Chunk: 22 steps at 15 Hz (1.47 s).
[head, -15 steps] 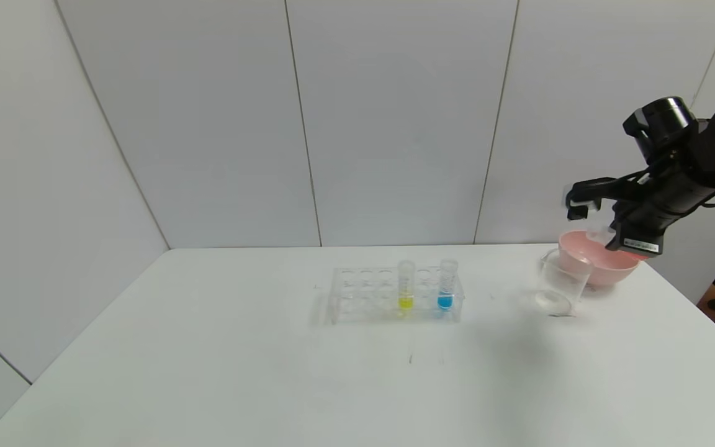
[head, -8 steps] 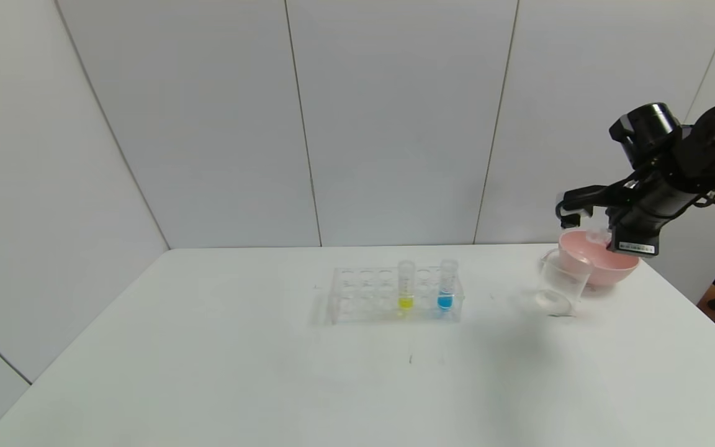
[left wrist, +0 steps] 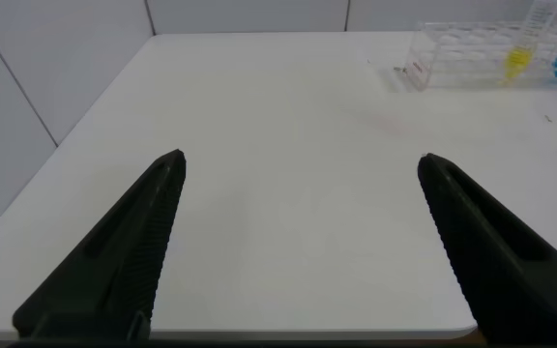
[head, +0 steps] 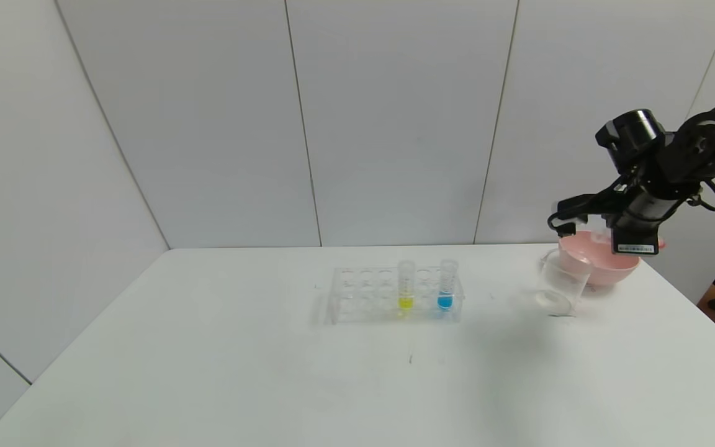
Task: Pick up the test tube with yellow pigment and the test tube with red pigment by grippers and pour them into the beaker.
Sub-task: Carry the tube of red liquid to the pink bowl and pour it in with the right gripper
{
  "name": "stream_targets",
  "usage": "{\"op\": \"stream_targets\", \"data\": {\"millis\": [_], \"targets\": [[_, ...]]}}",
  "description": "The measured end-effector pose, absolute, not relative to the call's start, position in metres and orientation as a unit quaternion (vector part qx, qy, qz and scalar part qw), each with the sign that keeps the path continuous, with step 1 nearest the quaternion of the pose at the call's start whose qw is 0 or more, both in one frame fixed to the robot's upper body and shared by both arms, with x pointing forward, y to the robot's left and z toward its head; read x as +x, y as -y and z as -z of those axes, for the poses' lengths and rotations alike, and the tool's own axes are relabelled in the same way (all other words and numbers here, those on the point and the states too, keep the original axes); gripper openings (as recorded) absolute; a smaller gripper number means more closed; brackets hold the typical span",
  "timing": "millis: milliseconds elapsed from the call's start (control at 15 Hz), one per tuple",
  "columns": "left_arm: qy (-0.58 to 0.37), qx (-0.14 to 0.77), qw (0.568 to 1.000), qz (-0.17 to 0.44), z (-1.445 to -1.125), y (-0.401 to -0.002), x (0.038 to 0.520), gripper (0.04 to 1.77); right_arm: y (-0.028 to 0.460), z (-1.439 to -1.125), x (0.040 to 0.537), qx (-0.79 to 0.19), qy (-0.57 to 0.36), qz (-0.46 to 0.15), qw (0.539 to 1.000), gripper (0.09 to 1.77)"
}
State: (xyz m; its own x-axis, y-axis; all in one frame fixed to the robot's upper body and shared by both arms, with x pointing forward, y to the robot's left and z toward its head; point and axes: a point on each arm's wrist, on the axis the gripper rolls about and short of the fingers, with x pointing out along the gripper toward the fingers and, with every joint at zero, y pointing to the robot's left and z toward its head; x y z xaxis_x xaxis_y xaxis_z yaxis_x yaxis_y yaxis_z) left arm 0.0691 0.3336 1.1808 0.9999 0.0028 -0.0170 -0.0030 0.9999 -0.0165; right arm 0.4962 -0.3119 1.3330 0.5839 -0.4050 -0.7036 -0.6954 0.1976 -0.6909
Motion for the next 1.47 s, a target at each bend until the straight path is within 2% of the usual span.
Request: {"op": "stream_targets", "data": {"millis": [533, 800, 1133, 1333, 1467], "targets": [[-0.008, -0.008, 1.0, -0.001, -1.181, -0.334, 0.069, 1.72, 0.298, -1.327, 0.503, -0.659, -0.44, -0.1, 0.602, 0.48], [-0.008, -0.008, 1.0, -0.001, -1.181, -0.334, 0.069, 1.72, 0.296, -1.327, 0.505, -0.684, -0.447, -0.081, 0.571, 0.48], [-0.008, -0.008, 1.0, -0.001, -1.181, -0.334, 0.069, 1.72, 0.285, -1.329, 0.502, -0.701, -0.436, -0.093, 0.557, 0.48], [-0.008, -0.008, 1.0, -0.001, -1.181, -0.334, 0.069, 1.72, 0.277, -1.332, 0.498, -0.723, -0.447, -0.075, 0.522, 0.48], [-0.008, -0.008, 1.0, -0.001, -1.181, -0.334, 0.069, 1.72, 0.273, -1.333, 0.497, -0.729, -0.444, -0.073, 0.516, 0.48]]}}
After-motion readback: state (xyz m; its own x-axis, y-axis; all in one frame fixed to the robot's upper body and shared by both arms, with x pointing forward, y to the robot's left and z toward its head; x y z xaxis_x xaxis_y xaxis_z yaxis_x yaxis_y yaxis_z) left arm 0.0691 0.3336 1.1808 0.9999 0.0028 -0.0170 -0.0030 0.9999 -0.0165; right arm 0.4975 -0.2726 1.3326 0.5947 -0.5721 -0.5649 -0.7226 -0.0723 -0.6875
